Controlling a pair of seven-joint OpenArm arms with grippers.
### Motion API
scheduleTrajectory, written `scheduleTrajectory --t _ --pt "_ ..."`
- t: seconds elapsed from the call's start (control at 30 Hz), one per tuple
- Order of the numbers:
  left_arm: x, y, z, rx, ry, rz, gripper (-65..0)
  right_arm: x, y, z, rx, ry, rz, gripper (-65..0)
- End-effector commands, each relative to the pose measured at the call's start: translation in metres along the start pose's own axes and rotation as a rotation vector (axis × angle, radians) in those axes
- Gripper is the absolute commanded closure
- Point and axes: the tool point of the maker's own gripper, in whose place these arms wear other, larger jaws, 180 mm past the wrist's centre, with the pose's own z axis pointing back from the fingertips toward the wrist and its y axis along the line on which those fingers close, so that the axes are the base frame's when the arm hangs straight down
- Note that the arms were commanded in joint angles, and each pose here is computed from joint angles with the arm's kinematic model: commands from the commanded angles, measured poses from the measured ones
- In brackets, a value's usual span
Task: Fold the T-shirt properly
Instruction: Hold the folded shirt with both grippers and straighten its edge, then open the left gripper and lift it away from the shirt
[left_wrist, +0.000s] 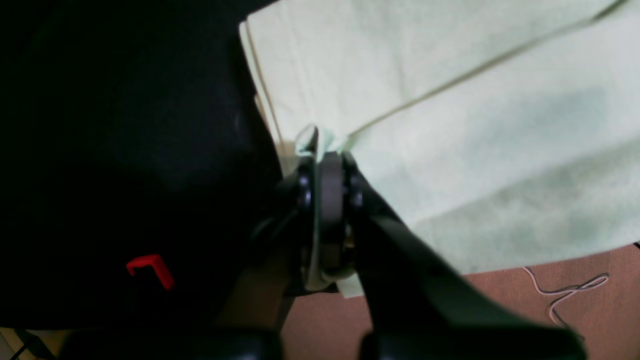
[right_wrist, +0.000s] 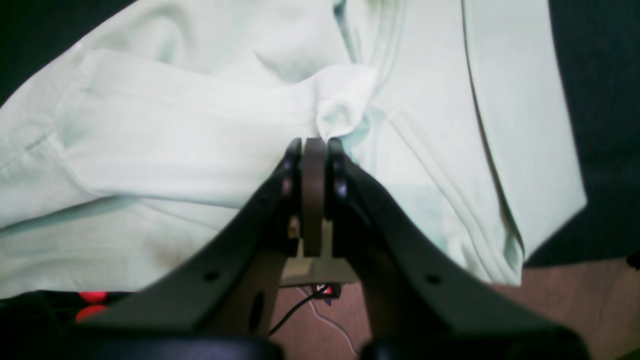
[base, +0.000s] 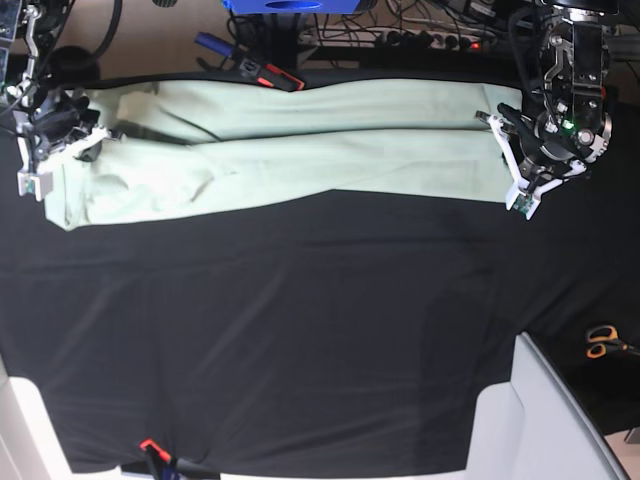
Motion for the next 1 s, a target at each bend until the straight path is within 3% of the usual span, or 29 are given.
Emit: scheduleTrajectory --t 0.0,0.07,0.27,0.37,0.47,0.57,0.83,0.97 --pt "0.006 0.010 0.004 0.027 -0.018 -0.009 0.0 0.010 -0.004 0.004 -0.010 -0.033 0.007 -0.7" --pt "0.007 0.005 0.003 0.017 -0.018 -0.020 0.0 0.010 -0.005 0.004 -0.012 -0.034 0.004 -6.2" --pt "0.008 -0.001 0.003 0.005 -0.011 -0.070 -0.3 0.002 -0.001 0.003 -0.002 -0.022 -0.020 -31.5" --pt "0.008 0.000 0.003 0.007 -0.012 -0.068 -14.1 0.001 -0.003 0.004 -0.011 -0.029 -0.049 -39.5" --pt "0.012 0.000 0.006 0.009 -0.026 -0.072 -25.0 0.001 -0.004 0.005 -0.014 -0.035 -0.064 -40.8" --pt "0.023 0.000 0.018 0.023 -0.053 -0.092 -30.2 0.001 -0.005 0.005 -0.016 -0.035 -0.061 -40.9" --pt "0.053 0.002 0.052 0.074 -0.114 -0.133 -30.6 0.001 -0.003 0.005 -0.013 -0.037 -0.062 -40.9" --pt "0.050 0.019 0.060 0.115 -0.133 -0.038 -30.1 0.003 -0.004 0.006 -0.014 -0.043 -0.057 -40.9"
